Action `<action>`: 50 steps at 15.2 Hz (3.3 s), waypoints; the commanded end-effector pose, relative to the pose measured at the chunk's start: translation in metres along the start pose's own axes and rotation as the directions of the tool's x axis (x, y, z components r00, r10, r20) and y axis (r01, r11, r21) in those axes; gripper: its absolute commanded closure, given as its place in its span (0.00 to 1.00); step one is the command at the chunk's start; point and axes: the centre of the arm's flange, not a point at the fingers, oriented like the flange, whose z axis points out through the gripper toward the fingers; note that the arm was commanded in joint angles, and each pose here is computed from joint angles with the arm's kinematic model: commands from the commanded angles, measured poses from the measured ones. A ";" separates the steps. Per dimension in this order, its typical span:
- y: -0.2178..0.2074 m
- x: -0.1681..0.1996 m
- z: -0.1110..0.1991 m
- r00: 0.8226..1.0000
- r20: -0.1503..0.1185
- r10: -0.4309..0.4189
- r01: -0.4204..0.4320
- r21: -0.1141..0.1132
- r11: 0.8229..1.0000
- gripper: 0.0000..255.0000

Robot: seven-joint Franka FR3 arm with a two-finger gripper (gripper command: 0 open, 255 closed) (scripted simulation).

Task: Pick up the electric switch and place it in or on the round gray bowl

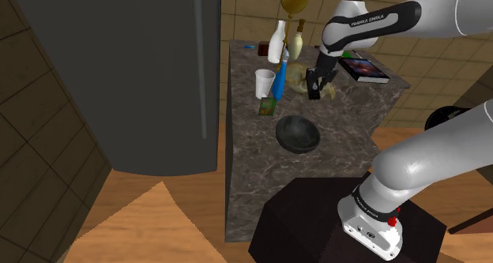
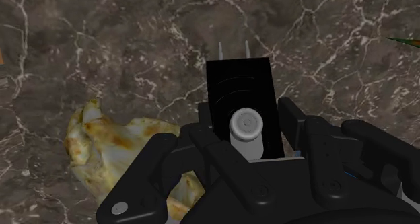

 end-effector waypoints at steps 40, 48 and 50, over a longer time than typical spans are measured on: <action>-0.160 -0.204 0.027 1.000 0.000 0.000 0.000 0.000 1.000 1.00; -0.160 -0.204 0.027 1.000 0.000 0.000 0.000 0.000 1.000 0.00; -0.160 -0.204 0.027 1.000 0.000 0.000 0.000 0.000 1.000 0.00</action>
